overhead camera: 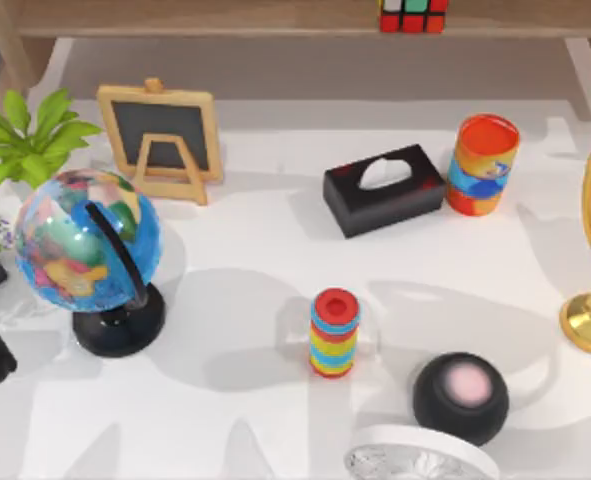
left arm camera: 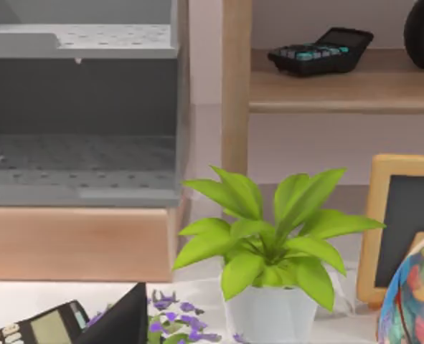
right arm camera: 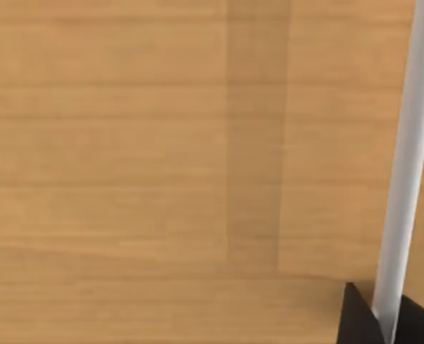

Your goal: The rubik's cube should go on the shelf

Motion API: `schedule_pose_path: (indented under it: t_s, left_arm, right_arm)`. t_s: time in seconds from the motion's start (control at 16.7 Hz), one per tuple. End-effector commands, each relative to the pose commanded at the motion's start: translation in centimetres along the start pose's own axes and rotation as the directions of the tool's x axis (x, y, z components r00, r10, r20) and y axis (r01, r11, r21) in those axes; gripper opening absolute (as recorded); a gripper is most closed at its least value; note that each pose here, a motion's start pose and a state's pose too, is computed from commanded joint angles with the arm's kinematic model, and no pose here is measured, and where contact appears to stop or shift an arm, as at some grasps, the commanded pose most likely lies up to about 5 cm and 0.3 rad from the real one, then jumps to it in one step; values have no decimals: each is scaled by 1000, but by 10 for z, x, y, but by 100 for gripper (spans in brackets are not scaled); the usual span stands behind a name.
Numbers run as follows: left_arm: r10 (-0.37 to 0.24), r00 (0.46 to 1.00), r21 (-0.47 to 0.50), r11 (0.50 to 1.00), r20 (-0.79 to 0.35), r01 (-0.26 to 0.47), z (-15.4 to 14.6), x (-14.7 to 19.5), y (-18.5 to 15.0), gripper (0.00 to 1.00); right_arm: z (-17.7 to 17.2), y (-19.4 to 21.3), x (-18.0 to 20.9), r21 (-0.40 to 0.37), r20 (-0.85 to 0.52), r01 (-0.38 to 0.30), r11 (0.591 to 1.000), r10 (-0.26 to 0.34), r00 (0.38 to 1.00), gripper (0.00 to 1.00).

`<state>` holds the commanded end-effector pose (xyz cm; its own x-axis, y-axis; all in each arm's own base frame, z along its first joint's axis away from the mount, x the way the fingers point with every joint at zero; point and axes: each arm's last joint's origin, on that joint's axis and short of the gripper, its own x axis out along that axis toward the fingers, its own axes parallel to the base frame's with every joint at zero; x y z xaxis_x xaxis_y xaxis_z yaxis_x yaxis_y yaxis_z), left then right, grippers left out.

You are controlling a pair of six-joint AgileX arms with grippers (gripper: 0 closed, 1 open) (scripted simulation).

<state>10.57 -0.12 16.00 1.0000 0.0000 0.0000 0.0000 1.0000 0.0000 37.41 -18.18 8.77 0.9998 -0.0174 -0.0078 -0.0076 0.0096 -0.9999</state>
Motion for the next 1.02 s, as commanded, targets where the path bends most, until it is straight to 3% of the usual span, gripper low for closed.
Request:
schedule_pose_path:
  t_s: [0.24,0.6,0.9,1.02]
  left_arm:
    - [0,1000,0,1000,0,0,0,0,0,100]
    - [0,1000,0,1000,0,0,0,0,0,100]
    - [0,1000,0,1000,0,0,0,0,0,100]
    - [0,1000,0,1000,0,0,0,0,0,100]
  right_arm:
    - [-3,2,7,-1,-10,-8,1000,8,1000,0]
    - [-3,-2,57,1,-6,6,1000,-6,1000,0]
    - [-2,-1,61,2,-5,0,1000,0,1000,0]
    - [-2,-1,61,2,-5,0,1000,0,1000,15]
